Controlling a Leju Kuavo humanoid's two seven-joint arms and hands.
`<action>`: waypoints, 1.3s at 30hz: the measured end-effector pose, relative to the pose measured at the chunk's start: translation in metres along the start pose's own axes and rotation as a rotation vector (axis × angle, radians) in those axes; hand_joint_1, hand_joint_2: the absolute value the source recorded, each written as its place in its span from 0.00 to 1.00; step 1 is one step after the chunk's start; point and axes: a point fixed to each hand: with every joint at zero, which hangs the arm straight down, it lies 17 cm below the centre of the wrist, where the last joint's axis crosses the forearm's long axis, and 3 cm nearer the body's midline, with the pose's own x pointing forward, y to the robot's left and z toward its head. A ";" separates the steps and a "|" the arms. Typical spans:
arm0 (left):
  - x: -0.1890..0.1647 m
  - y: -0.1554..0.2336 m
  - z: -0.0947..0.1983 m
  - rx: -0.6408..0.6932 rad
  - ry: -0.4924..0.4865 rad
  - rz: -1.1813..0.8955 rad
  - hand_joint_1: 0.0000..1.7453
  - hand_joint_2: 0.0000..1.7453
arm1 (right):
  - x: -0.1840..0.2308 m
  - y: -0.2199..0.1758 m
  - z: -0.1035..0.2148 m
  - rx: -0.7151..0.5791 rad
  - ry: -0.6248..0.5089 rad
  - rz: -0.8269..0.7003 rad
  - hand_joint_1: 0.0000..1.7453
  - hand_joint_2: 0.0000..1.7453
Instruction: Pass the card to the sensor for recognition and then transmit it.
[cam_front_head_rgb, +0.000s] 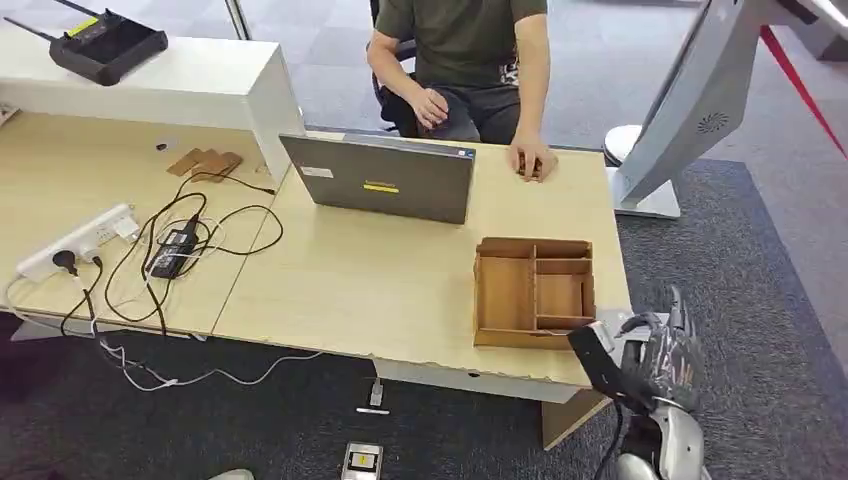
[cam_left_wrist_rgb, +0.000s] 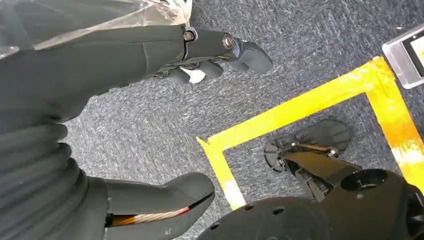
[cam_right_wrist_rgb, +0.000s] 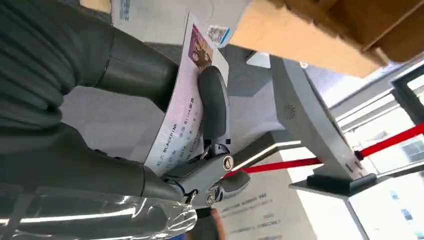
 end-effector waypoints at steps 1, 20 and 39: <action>0.000 0.000 0.000 0.000 -0.001 0.000 0.00 1.00 | -0.002 -0.003 -0.001 -0.006 0.007 -0.002 1.00 1.00; 0.007 0.000 -0.002 -0.010 -0.007 -0.010 0.00 1.00 | -0.048 0.025 0.008 0.214 0.195 0.043 1.00 1.00; 0.014 -0.001 -0.004 -0.026 -0.008 -0.039 0.00 1.00 | -0.043 0.064 0.033 0.414 0.193 0.098 1.00 1.00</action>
